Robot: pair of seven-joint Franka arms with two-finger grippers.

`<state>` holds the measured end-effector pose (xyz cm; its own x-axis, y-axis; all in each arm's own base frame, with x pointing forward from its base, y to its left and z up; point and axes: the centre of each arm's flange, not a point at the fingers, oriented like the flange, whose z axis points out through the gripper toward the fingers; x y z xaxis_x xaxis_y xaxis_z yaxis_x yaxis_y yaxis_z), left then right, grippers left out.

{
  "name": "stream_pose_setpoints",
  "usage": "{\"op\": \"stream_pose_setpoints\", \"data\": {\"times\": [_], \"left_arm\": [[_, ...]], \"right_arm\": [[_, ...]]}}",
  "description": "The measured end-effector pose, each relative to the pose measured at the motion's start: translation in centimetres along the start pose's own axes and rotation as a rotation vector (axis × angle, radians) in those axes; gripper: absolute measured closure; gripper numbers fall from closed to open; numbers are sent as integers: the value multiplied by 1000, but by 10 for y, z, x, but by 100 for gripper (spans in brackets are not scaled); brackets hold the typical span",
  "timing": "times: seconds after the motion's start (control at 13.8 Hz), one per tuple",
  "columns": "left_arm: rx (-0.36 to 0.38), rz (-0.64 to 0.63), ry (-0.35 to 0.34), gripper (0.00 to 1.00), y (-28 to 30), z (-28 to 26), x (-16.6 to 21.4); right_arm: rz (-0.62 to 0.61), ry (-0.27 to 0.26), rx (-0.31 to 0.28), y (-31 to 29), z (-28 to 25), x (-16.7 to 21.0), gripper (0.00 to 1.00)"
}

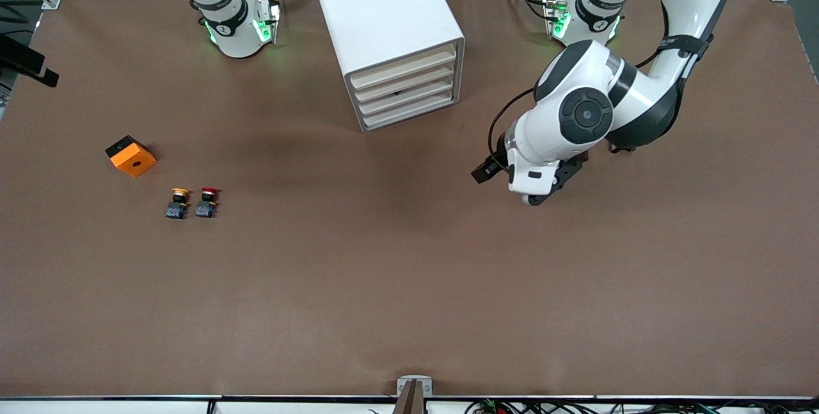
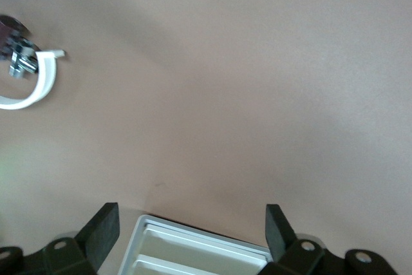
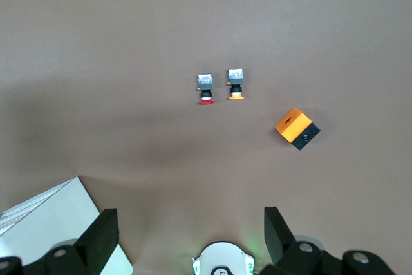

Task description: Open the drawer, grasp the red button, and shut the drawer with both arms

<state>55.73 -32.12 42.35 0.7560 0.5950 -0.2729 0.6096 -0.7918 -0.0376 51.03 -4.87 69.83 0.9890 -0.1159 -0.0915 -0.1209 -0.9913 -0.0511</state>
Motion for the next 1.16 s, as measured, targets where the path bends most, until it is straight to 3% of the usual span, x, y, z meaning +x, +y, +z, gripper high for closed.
{"op": "stream_pose_setpoints", "data": {"times": [0.58,0.87,1.16], "left_arm": [[154,213,73,0,-63,-72,-5],[212,346,33,0,-113,-113,6],[218,456,-5,0,-172,-144,24]], "right_arm": [[8,21,4,7,14,-17,0],[-60,55,-4,13,12,-13,0],[-92,73,-23,19,13,-10,0]]}}
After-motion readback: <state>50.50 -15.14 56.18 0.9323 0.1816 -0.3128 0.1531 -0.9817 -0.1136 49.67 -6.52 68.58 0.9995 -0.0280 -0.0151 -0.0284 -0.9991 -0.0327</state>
